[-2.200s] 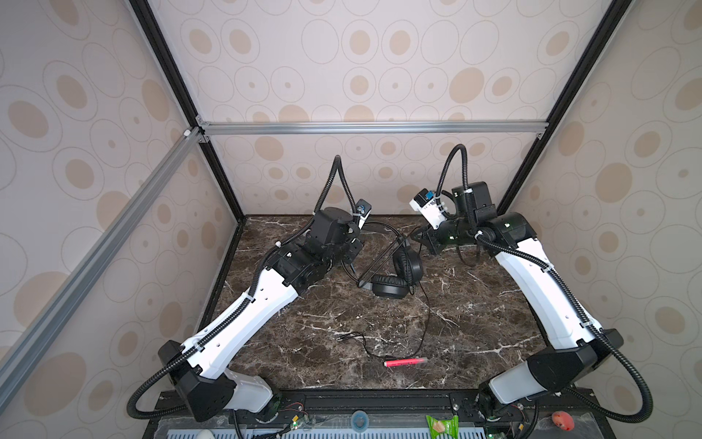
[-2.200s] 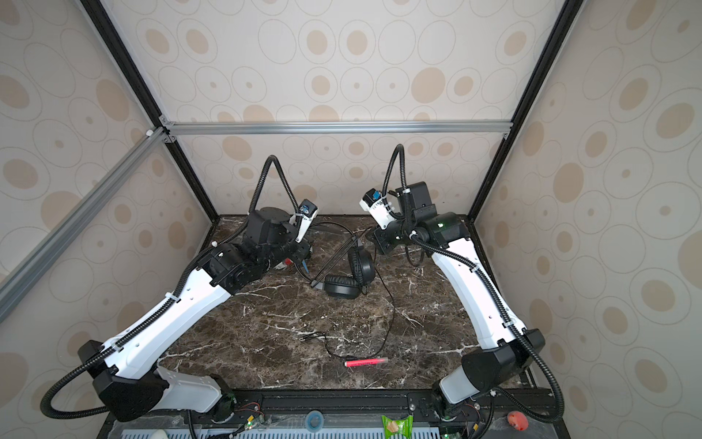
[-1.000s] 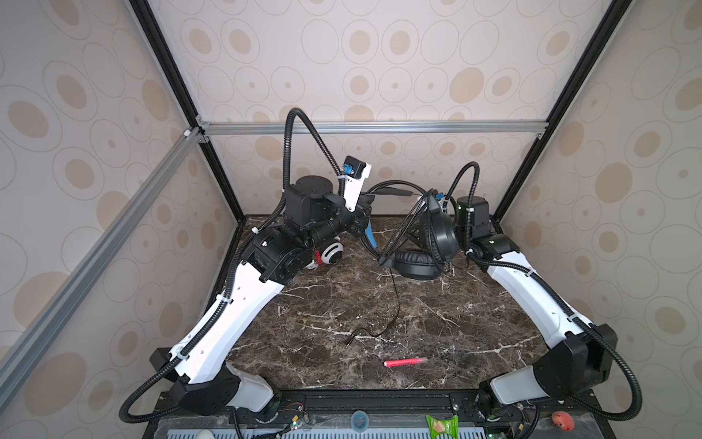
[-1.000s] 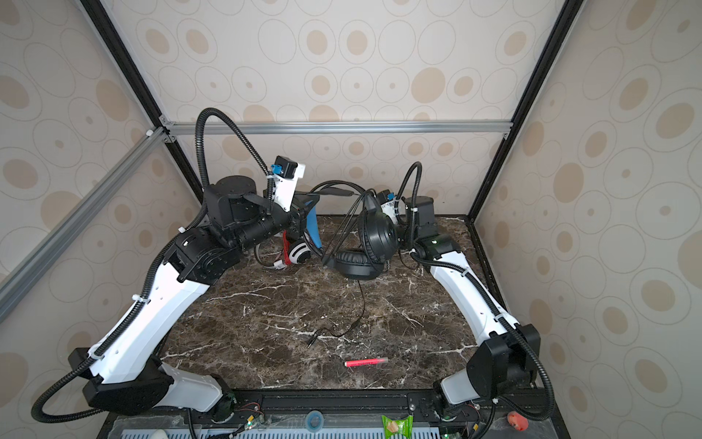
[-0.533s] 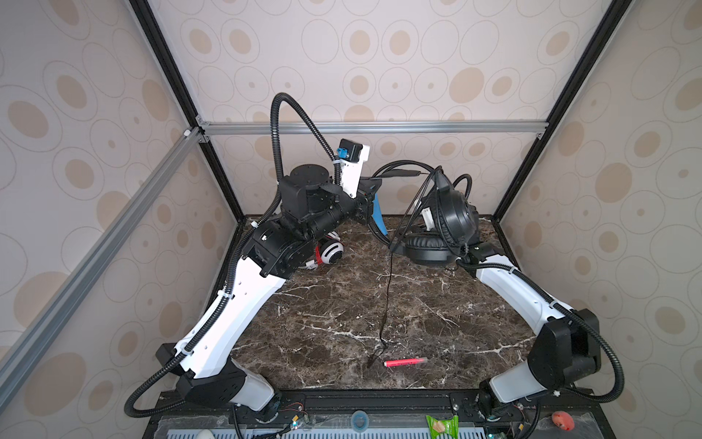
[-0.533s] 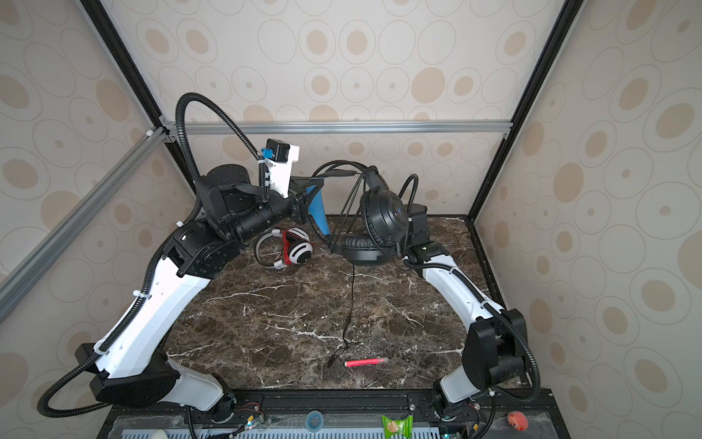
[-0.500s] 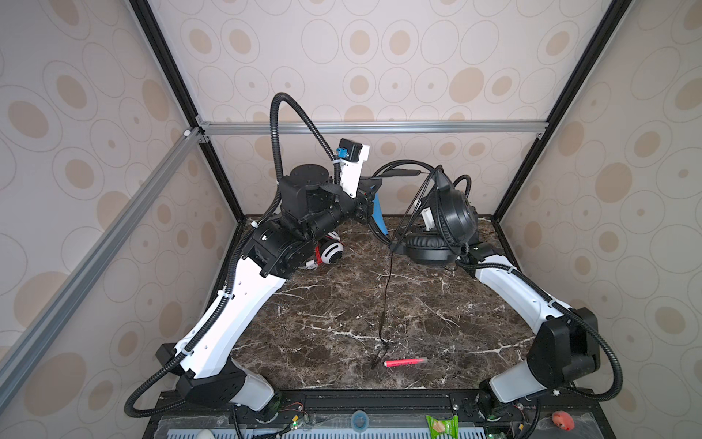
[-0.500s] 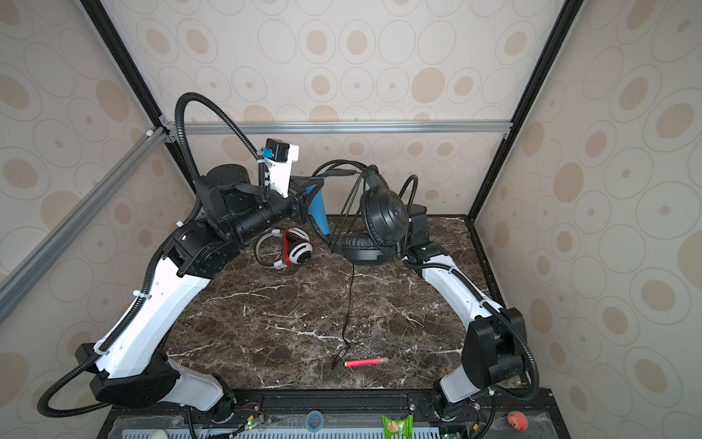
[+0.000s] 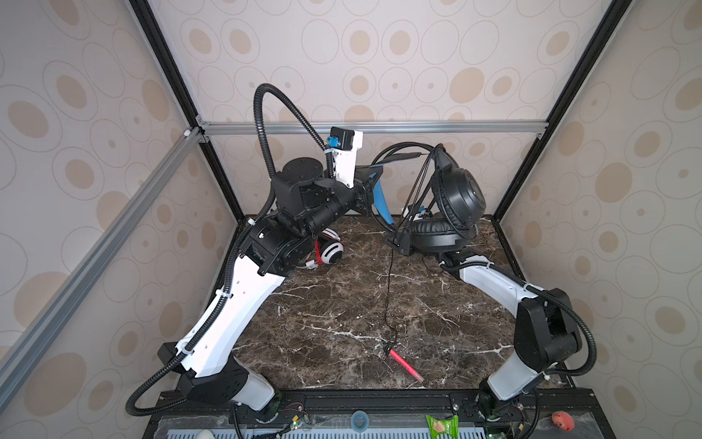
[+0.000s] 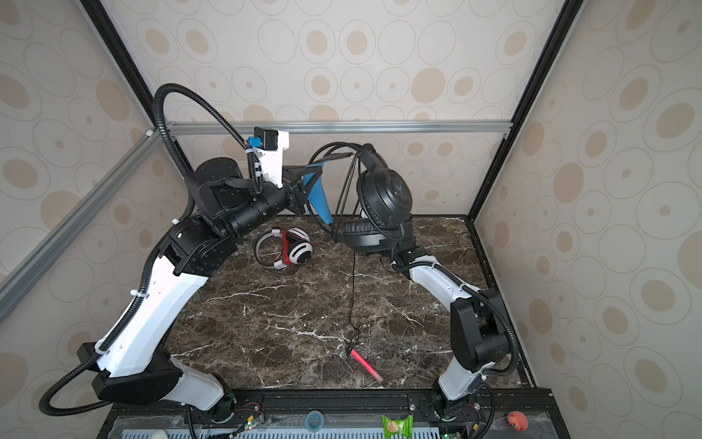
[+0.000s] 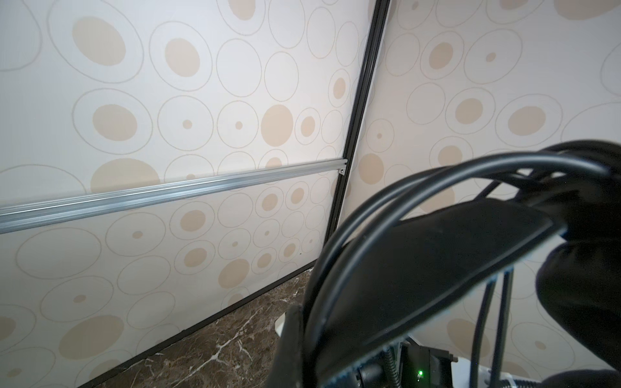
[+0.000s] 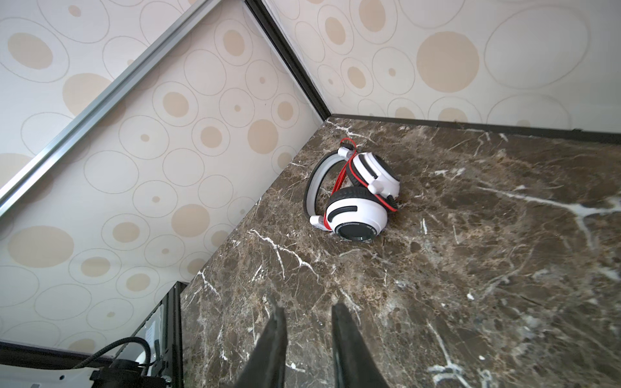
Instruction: Wrap the headphones
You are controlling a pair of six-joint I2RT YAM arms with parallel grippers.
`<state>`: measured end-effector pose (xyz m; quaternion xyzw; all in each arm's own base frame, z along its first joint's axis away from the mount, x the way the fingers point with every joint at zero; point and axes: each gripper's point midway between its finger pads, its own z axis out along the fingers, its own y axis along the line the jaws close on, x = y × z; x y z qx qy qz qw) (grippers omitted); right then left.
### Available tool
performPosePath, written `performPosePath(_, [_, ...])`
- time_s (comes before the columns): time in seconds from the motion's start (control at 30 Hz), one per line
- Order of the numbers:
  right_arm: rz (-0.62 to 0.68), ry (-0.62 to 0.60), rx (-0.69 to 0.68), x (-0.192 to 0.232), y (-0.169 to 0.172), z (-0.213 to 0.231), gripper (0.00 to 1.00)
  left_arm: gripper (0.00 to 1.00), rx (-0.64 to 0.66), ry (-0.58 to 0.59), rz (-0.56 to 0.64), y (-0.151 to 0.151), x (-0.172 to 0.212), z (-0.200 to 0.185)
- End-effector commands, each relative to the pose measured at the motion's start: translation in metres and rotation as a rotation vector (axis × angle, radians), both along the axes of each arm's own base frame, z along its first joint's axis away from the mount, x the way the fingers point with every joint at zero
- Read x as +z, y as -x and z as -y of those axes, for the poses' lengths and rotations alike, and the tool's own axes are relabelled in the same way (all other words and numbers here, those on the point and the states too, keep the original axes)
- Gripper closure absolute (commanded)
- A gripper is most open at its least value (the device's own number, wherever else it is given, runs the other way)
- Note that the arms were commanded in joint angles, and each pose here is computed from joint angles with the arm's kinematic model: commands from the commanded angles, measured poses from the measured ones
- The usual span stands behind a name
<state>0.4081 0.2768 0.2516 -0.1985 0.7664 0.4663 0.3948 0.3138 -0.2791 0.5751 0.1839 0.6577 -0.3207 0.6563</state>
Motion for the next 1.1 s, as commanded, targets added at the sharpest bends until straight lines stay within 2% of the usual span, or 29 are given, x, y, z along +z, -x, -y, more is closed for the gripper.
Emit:
performPosePath(0.0, [0.006, -0.013, 0.022, -0.006, 0.004, -0.009, 0.78, 1.00, 0.034, 0.213, 0.095, 0.018, 0.064, -0.026])
performPosePath(0.2, [-0.022, 0.001, 0.056, -0.022, 0.019, -0.019, 0.89, 1.00, 0.164, 0.290, 0.104, 0.009, 0.076, -0.050])
performPosePath(0.43, [-0.025, 0.022, 0.060, -0.022, 0.039, -0.021, 1.00, 1.00, 0.355, 0.325, 0.083, -0.011, 0.072, -0.077])
performPosePath(0.67, [0.001, 0.088, 0.103, -0.015, 0.075, -0.031, 1.00, 1.00, 0.510, 0.320, 0.043, -0.043, 0.058, -0.090])
performPosePath(1.07, [0.038, 0.144, 0.136, 0.000, 0.132, -0.038, 1.00, 1.00, 0.679, 0.331, -0.014, -0.089, 0.027, -0.116])
